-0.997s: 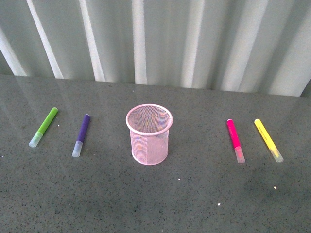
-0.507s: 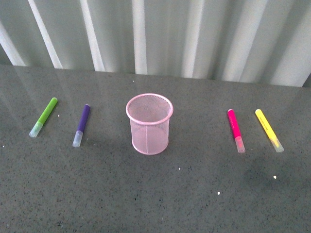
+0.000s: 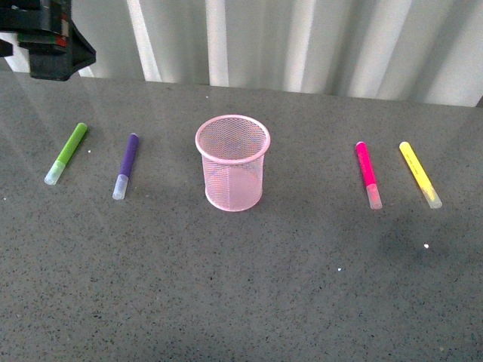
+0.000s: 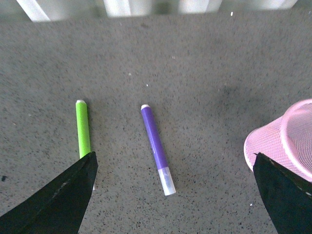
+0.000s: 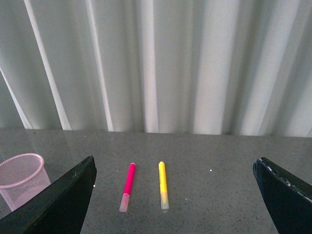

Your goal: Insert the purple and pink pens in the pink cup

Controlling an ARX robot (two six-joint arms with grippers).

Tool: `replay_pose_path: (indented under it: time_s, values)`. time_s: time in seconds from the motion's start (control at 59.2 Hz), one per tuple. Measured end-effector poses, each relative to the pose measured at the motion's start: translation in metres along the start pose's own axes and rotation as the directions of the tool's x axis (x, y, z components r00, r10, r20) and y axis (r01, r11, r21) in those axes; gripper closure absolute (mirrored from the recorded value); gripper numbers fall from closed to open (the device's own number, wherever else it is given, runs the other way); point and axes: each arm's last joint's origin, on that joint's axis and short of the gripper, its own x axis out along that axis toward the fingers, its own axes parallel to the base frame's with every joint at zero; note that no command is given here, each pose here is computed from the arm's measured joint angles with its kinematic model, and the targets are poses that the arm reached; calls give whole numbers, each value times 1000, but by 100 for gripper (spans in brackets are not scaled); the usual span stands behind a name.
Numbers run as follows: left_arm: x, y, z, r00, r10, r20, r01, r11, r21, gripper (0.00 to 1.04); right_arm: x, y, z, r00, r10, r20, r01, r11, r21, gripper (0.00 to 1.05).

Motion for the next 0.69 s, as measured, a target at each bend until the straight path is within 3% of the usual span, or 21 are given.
replay_pose_path:
  time_s: [0.118, 0.304, 0.693]
  values:
    - [29, 1, -6, 991, -29, -129, 28, 1000, -13, 7, 0, 0, 0, 1000, 0, 0, 0, 1000, 0, 7]
    - [73, 2, -10, 970, -24, -242, 19, 1000, -25, 7, 0, 0, 0, 1000, 0, 0, 0, 1000, 0, 7]
    - [123, 1, 3, 957, -52, -287, 52, 999, -5, 7, 0, 0, 0, 1000, 0, 0, 0, 1000, 0, 7]
